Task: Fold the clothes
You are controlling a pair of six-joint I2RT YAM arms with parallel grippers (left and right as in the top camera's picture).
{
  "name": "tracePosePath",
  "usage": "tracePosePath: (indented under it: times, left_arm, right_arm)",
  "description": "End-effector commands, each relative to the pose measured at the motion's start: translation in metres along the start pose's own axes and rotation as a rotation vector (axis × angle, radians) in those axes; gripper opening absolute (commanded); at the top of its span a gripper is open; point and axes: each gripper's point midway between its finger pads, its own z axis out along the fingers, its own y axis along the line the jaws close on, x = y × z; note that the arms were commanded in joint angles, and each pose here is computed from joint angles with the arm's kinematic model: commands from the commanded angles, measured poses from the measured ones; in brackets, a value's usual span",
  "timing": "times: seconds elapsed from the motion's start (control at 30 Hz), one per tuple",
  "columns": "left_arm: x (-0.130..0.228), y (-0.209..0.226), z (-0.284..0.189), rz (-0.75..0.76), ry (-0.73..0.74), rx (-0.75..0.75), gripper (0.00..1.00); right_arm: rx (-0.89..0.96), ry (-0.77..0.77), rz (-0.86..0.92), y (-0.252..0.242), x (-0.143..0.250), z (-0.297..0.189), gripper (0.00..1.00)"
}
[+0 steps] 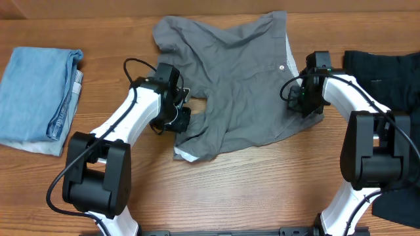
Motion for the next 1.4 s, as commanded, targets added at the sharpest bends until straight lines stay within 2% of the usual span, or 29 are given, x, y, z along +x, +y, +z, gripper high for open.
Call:
tracePosePath:
  times: [0.0,0.07,0.13,0.3,0.33,0.4,0.43,0.47,0.53,0.67,0.77,0.87,0.97,1.0,1.07,1.13,1.17,1.27,1.33,1.37]
  left_arm:
    - [-0.018,0.019,-0.035,-0.089,-0.028,-0.154,0.07]
    - [-0.024,0.040,-0.064,-0.170,-0.055,-0.291,0.07]
    - [-0.026,0.056,-0.078,-0.226,-0.077,-0.360,0.11]
    - [-0.034,0.122,-0.096,-0.422,-0.152,-0.369,0.23]
    - [-0.037,0.128,-0.097,-0.446,-0.172,-0.335,0.27]
    - [-0.032,0.104,-0.091,-0.473,-0.123,-0.090,0.28]
    - [-0.024,0.088,-0.089,-0.483,-0.076,0.001,0.38]
    - [-0.014,0.073,-0.089,-0.496,-0.021,0.075,0.55]
    - [-0.002,0.051,-0.085,-0.498,0.047,0.159,0.71]
    - [0.021,0.024,-0.062,-0.490,0.154,0.238,0.73]
    - [0.030,0.003,-0.034,-0.535,0.182,0.402,0.73]
    - [0.052,0.004,-0.007,-0.600,0.228,0.405,0.74]
    - [0.046,0.006,0.002,-0.626,0.194,0.406,0.74]
    - [0.045,0.007,0.002,-0.622,0.187,0.404,0.73]
    - [0.040,0.008,0.003,-0.622,0.167,0.407,0.62]
    - [0.035,0.008,0.003,-0.625,0.149,0.408,0.34]
    - [0.035,0.008,0.003,-0.625,0.149,0.408,0.27]
    - [0.035,0.008,0.003,-0.627,0.149,0.412,0.23]
    - [0.030,0.006,0.000,-0.628,0.135,0.438,0.04]
    - [0.024,0.007,-0.006,-0.629,0.116,0.455,0.04]
  right_arm:
    - [0.001,0.009,-0.004,0.000,0.005,0.003,0.04]
    - [0.004,0.007,-0.012,0.000,0.005,0.003,0.04]
    - [0.012,0.006,-0.011,-0.002,0.004,0.003,0.04]
    - [0.012,0.006,-0.011,-0.002,0.004,0.003,0.04]
    - [0.012,0.006,-0.011,-0.002,0.005,0.003,0.04]
    - [0.012,0.007,-0.011,-0.002,0.005,0.003,0.04]
    - [0.013,0.009,-0.011,-0.002,0.005,0.003,0.04]
    - [0.013,0.011,-0.011,-0.002,0.006,0.003,0.04]
    - [0.013,0.011,-0.011,-0.002,0.006,0.003,0.04]
    - [0.013,0.013,-0.010,-0.002,0.006,0.003,0.04]
    - [0.013,0.014,-0.010,-0.002,0.007,0.003,0.04]
    - [0.013,0.014,-0.010,-0.002,0.006,0.003,0.04]
    - [0.013,0.015,-0.010,-0.002,0.007,0.003,0.04]
    - [0.013,0.015,-0.010,-0.002,0.007,0.003,0.04]
    - [0.013,0.015,-0.010,-0.002,0.007,0.003,0.04]
    - [0.013,0.018,-0.010,-0.002,0.008,0.003,0.04]
    - [0.014,0.020,-0.010,-0.002,0.008,0.003,0.04]
    - [0.014,0.020,-0.009,-0.002,0.008,0.003,0.04]
    - [0.013,0.017,-0.010,-0.002,0.007,0.003,0.04]
    - [0.013,0.016,-0.010,-0.002,0.007,0.003,0.04]
